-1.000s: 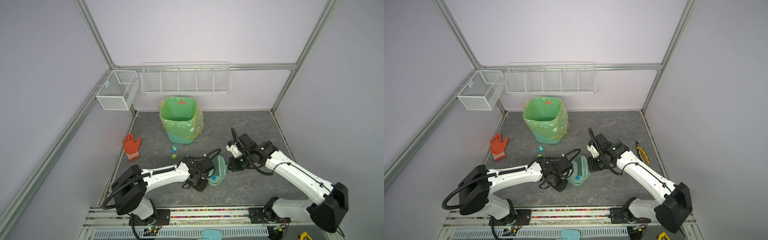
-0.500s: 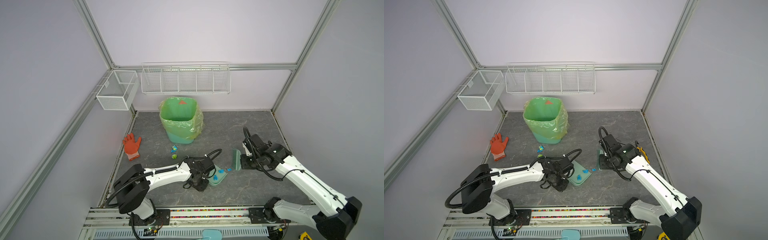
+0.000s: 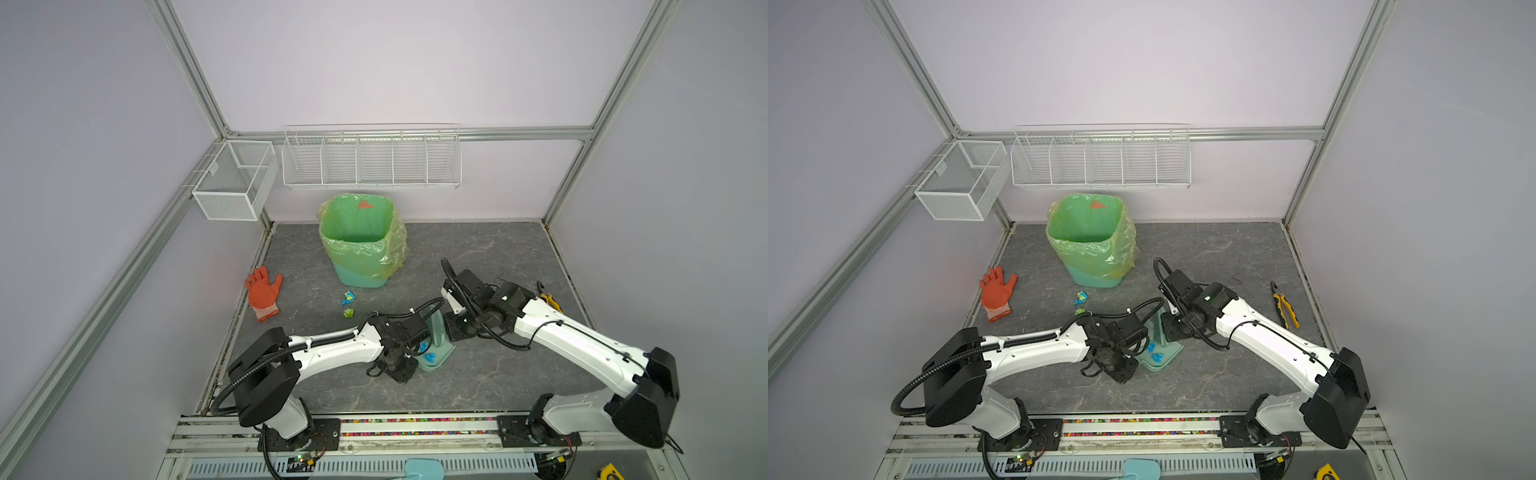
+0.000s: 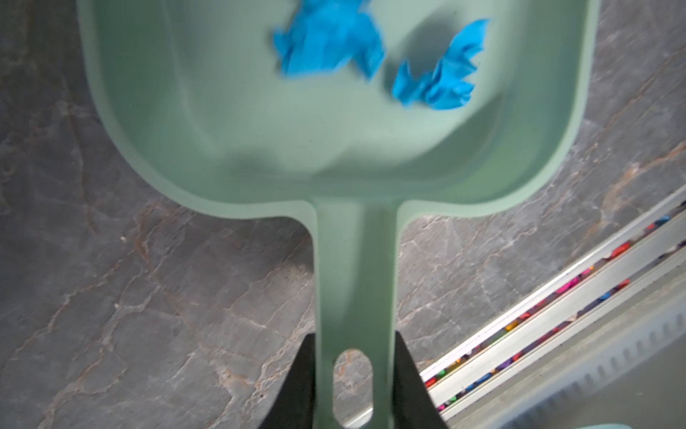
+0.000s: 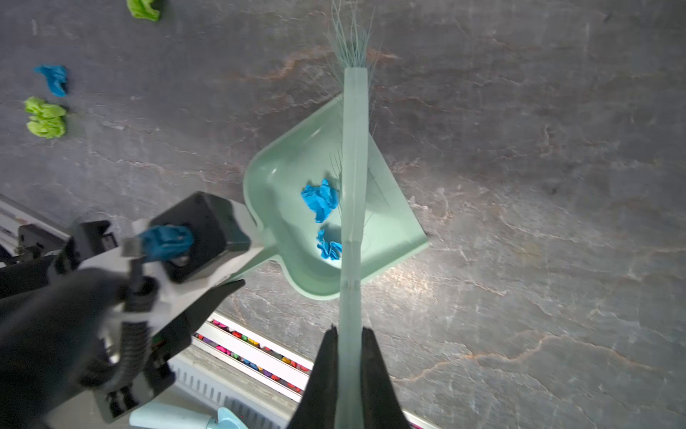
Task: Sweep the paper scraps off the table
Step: 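Sweep the blue scraps into the dustpan with the right-held brush, then lift the dustpan over the green bin with left gripper while right withdraws brush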
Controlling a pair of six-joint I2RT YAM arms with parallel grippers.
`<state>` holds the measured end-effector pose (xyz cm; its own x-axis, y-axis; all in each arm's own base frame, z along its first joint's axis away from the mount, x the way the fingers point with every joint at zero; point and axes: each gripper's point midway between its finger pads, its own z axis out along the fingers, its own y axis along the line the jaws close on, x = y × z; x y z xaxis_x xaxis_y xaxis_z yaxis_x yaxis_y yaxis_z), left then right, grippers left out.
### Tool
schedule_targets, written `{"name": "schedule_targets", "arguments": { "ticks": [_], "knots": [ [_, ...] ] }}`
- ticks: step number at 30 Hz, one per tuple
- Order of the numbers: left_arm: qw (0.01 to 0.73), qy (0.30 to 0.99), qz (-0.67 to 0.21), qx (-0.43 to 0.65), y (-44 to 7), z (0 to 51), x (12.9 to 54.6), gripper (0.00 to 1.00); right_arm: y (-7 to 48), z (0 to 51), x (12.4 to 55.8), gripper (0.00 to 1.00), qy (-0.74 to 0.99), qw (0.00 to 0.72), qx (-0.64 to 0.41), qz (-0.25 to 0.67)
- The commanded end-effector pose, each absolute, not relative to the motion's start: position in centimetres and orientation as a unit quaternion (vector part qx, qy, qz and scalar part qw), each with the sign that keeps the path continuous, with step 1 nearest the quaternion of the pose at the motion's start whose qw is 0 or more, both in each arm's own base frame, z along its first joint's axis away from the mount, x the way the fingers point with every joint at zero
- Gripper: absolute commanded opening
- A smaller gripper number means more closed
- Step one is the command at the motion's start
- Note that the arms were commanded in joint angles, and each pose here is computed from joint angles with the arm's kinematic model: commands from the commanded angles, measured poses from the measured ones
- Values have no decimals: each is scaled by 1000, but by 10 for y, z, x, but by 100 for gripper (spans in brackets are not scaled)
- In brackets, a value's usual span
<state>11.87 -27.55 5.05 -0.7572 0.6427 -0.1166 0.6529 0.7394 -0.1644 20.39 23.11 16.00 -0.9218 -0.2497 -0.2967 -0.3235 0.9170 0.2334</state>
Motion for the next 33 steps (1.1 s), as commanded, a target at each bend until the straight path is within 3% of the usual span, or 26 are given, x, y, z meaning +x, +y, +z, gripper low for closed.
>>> {"name": "schedule_targets", "arguments": {
  "ticks": [1,8,23,33],
  "knots": [
    [26,931,-96,350,-279,52,121,0,225,168,207,7,971,147,-135,131],
    [35,931,-97,350,-280,53,124,0,173,180,212,7,980,184,-66,37],
    [92,928,-110,343,-289,82,140,0,142,198,244,7,955,269,62,110],
    [141,922,-125,337,-294,121,152,0,125,199,250,7,952,277,90,96]
  ]
}}
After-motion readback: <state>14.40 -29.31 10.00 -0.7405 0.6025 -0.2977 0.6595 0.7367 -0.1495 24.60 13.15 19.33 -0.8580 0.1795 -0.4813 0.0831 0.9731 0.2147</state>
